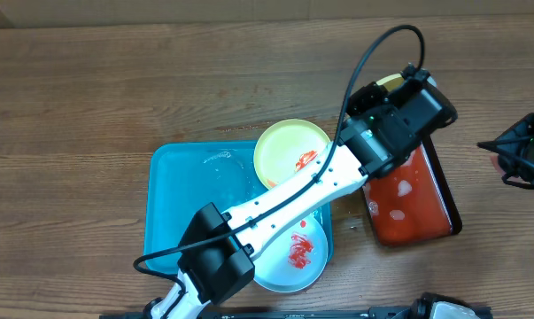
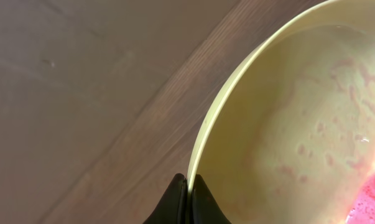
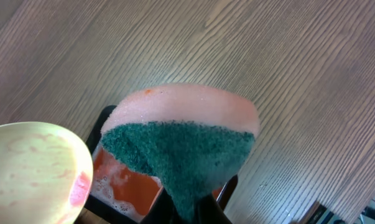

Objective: Clean dirty plates on tray and stack at the side

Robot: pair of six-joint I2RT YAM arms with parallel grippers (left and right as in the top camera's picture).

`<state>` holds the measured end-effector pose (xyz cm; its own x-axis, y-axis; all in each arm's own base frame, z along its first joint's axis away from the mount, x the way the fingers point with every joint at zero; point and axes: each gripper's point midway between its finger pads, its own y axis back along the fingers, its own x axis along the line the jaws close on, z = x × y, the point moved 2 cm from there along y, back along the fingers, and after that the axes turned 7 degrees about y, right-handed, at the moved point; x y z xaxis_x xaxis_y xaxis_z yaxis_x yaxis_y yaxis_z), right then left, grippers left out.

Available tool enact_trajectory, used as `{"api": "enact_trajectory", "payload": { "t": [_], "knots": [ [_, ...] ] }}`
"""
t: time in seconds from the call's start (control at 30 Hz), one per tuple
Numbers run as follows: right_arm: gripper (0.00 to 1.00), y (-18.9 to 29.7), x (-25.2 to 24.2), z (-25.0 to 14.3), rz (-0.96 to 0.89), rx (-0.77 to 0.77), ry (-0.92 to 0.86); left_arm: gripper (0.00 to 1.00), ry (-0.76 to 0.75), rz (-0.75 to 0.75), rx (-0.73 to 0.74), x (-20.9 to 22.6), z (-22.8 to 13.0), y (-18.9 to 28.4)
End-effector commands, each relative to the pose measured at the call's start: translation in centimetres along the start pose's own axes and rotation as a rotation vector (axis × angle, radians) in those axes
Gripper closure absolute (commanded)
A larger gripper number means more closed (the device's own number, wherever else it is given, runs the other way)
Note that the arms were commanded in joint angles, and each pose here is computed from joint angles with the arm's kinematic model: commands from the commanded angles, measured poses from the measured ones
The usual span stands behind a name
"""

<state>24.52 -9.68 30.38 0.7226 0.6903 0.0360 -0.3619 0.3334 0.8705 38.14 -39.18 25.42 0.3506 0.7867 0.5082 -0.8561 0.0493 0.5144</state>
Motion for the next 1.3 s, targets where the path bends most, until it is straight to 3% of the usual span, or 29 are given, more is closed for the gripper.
{"api": "enact_trajectory", "payload": {
  "t": [0.0,1.27],
  "knots": [
    [0.96,0.7,0.0,0.5,0.015,-0.029,-0.008,0.96,-0.069,0.01,-0.046,-0.7,1.4,1.4],
    [0.96,0.7,0.0,0.5,0.016,-0.029,-0.008,0.96,-0.117,0.085,-0.064,-1.4,1.6,3.0]
  ]
}}
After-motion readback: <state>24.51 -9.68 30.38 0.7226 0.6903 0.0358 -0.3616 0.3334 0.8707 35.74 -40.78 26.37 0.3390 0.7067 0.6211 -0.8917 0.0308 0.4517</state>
